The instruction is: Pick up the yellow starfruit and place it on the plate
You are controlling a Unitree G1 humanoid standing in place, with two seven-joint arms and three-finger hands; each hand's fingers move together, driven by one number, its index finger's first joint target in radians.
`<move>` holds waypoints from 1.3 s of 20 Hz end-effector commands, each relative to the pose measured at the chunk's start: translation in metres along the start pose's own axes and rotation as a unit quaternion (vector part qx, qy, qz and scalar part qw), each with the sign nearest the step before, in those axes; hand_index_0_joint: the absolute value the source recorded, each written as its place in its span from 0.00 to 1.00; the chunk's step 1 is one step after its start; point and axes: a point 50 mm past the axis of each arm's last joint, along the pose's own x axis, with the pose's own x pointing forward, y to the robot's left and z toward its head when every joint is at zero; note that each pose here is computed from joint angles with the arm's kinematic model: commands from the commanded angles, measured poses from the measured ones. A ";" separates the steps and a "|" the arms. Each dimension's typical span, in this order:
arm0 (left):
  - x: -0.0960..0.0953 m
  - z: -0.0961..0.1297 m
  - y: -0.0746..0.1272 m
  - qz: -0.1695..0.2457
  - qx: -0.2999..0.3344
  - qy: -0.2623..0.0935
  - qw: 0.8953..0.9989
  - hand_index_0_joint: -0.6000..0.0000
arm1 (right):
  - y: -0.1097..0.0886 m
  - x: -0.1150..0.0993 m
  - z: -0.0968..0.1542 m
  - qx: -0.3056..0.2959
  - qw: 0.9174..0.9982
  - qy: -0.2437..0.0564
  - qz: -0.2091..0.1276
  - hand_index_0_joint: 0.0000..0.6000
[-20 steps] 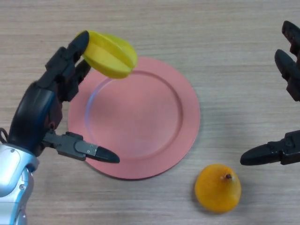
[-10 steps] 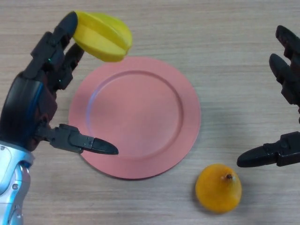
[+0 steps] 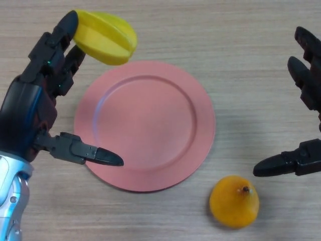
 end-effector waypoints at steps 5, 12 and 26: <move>0.001 0.042 0.020 0.044 0.066 -0.114 0.990 1.00 | -0.002 -0.003 0.029 -0.004 0.995 -0.099 -0.008 0.00; -0.005 0.057 0.029 0.035 -0.011 -0.165 0.986 1.00 | 0.000 -0.001 0.026 -0.008 0.996 -0.087 -0.003 0.00; -0.015 0.070 -0.008 -0.129 -0.192 -0.201 0.952 1.00 | -0.003 -0.001 0.029 -0.007 0.995 -0.095 -0.015 0.00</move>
